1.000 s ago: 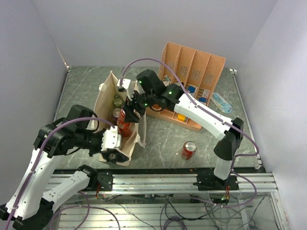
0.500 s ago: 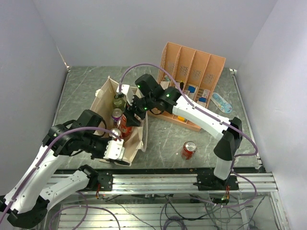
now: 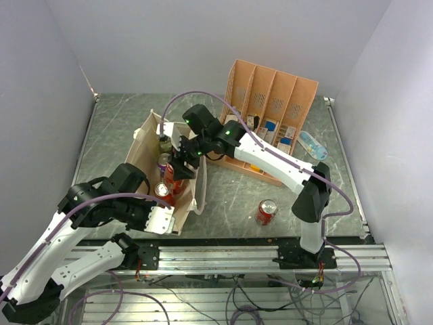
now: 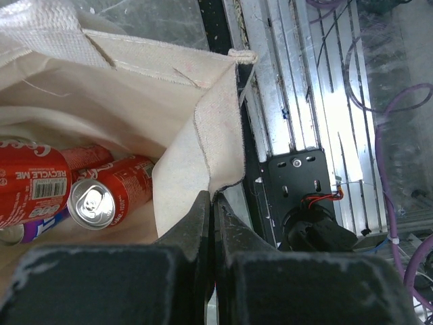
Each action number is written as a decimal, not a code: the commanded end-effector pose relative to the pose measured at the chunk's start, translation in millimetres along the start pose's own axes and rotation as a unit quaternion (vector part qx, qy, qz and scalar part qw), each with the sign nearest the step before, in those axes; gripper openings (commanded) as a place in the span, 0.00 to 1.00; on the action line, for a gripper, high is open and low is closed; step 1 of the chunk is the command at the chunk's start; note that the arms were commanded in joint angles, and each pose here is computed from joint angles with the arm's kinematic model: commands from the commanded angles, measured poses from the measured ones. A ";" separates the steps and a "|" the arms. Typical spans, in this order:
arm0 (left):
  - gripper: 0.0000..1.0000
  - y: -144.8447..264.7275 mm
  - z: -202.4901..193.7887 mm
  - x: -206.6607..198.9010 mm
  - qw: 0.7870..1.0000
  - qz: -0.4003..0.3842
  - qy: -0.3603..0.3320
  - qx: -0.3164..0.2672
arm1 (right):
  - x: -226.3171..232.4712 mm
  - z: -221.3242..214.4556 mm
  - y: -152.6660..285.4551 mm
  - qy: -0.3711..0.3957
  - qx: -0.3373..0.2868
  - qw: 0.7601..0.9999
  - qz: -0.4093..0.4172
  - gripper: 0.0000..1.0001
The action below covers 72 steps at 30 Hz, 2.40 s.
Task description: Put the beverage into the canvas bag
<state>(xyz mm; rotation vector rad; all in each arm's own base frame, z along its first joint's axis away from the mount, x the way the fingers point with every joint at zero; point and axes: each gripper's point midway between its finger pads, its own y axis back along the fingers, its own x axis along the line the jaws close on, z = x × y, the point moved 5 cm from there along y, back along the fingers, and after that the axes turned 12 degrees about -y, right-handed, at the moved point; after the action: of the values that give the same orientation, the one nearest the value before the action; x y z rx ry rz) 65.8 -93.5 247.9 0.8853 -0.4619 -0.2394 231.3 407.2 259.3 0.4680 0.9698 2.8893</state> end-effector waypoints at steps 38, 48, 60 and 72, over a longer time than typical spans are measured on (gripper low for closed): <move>0.07 41.3 27.8 48.6 0.988 0.146 0.051 -0.002 | 44.1 -12.9 -1.1 0.051 0.038 0.994 0.084 0.00; 0.07 38.8 22.7 37.4 0.988 0.148 0.052 -0.005 | 61.2 -9.8 -1.9 0.046 0.027 0.986 0.156 0.00; 0.07 34.6 18.4 42.8 0.982 0.174 0.074 -0.019 | 61.8 -28.6 -27.0 0.036 0.039 0.985 0.162 0.00; 0.07 34.6 18.1 40.9 0.980 0.180 0.084 -0.032 | 56.4 -44.3 -57.7 0.013 0.048 0.992 0.116 0.00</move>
<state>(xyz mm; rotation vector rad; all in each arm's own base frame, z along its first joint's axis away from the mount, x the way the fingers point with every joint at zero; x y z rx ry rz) 93.0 -94.9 290.0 0.7960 -0.4360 0.1424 168.2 423.1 209.1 0.5713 1.1878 3.0544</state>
